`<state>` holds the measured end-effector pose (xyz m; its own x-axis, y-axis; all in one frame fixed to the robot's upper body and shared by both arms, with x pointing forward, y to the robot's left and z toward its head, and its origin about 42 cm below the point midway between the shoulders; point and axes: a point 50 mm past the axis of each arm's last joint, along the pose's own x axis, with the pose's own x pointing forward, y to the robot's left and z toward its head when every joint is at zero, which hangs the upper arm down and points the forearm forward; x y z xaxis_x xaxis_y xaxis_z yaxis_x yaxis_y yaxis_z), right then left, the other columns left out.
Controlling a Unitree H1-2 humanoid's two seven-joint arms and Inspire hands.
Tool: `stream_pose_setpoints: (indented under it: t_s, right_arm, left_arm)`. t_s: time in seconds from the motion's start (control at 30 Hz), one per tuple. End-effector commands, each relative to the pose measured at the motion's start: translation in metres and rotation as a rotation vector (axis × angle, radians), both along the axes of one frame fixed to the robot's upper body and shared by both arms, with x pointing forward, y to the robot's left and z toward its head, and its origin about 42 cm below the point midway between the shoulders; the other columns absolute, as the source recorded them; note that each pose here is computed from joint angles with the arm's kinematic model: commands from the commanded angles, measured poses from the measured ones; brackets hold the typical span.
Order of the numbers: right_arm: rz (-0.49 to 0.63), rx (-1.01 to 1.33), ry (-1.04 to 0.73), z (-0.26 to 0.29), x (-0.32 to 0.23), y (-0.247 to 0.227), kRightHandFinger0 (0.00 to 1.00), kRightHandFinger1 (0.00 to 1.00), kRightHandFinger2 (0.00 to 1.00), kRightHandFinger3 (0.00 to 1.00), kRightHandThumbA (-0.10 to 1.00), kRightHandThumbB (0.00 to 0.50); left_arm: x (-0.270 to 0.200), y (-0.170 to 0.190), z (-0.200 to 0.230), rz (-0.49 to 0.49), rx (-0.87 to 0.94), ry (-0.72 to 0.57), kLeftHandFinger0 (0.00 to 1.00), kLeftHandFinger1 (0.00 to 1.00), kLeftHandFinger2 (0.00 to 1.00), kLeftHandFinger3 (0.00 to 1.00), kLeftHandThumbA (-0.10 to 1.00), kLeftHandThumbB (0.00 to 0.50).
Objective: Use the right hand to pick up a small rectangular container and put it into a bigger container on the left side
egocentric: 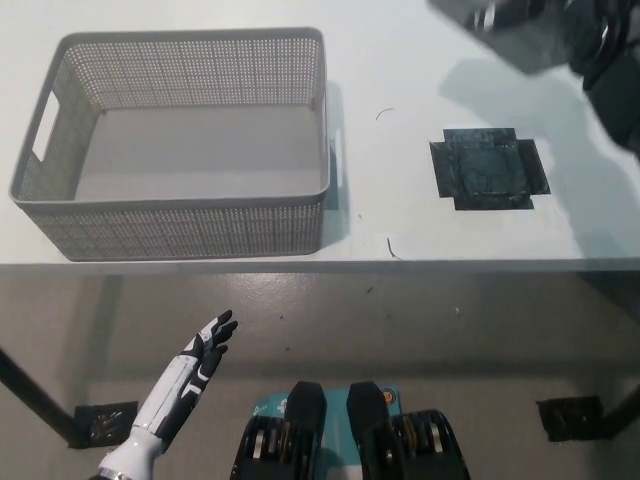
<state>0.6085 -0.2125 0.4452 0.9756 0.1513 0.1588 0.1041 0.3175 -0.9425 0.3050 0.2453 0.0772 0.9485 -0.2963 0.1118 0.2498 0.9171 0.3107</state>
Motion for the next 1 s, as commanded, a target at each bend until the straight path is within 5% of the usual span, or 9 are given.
stream_pose_setpoints:
  t_s: [0.0, 0.23, 0.3, 0.43, 0.8, 0.97]
  right_arm:
    - [0.121, 0.093, -0.252, 0.106, -0.015, 0.018, 0.03, 0.5, 0.82, 0.88, -0.1, 0.165]
    - [0.21, 0.037, -0.287, 0.115, -0.026, 0.078, 0.0, 0.4, 0.79, 0.88, -0.1, 0.14]
    - [0.247, 0.047, -0.277, 0.114, -0.028, 0.092, 0.01, 0.42, 0.8, 0.82, -0.1, 0.164]
    - [0.312, 0.034, -0.254, 0.107, -0.033, 0.139, 0.05, 0.48, 0.87, 0.85, -0.1, 0.191]
    - [0.48, 0.04, -0.199, 0.094, -0.067, 0.259, 0.0, 0.47, 0.84, 0.87, -0.1, 0.228]
    - [0.473, 0.018, -0.153, 0.078, -0.076, 0.287, 0.0, 0.39, 0.75, 0.72, -0.1, 0.251]
  left_arm:
    - [0.004, 0.006, 0.013, -0.009, 0.008, -0.058, 1.0, 1.0, 1.0, 1.0, 1.0, 0.284]
    - [0.002, 0.004, 0.011, -0.011, 0.007, -0.049, 1.0, 1.0, 1.0, 1.0, 1.0, 0.296]
    - [0.002, 0.004, 0.01, -0.011, 0.008, -0.051, 1.0, 1.0, 1.0, 1.0, 1.0, 0.293]
    - [0.002, 0.003, 0.009, -0.013, 0.007, -0.051, 1.0, 1.0, 1.0, 1.0, 1.0, 0.287]
    - [0.005, 0.004, 0.015, -0.027, 0.016, -0.056, 1.0, 1.0, 1.0, 1.0, 1.0, 0.286]
    - [0.007, 0.004, 0.016, -0.033, 0.009, -0.054, 1.0, 1.0, 1.0, 1.0, 1.0, 0.298]
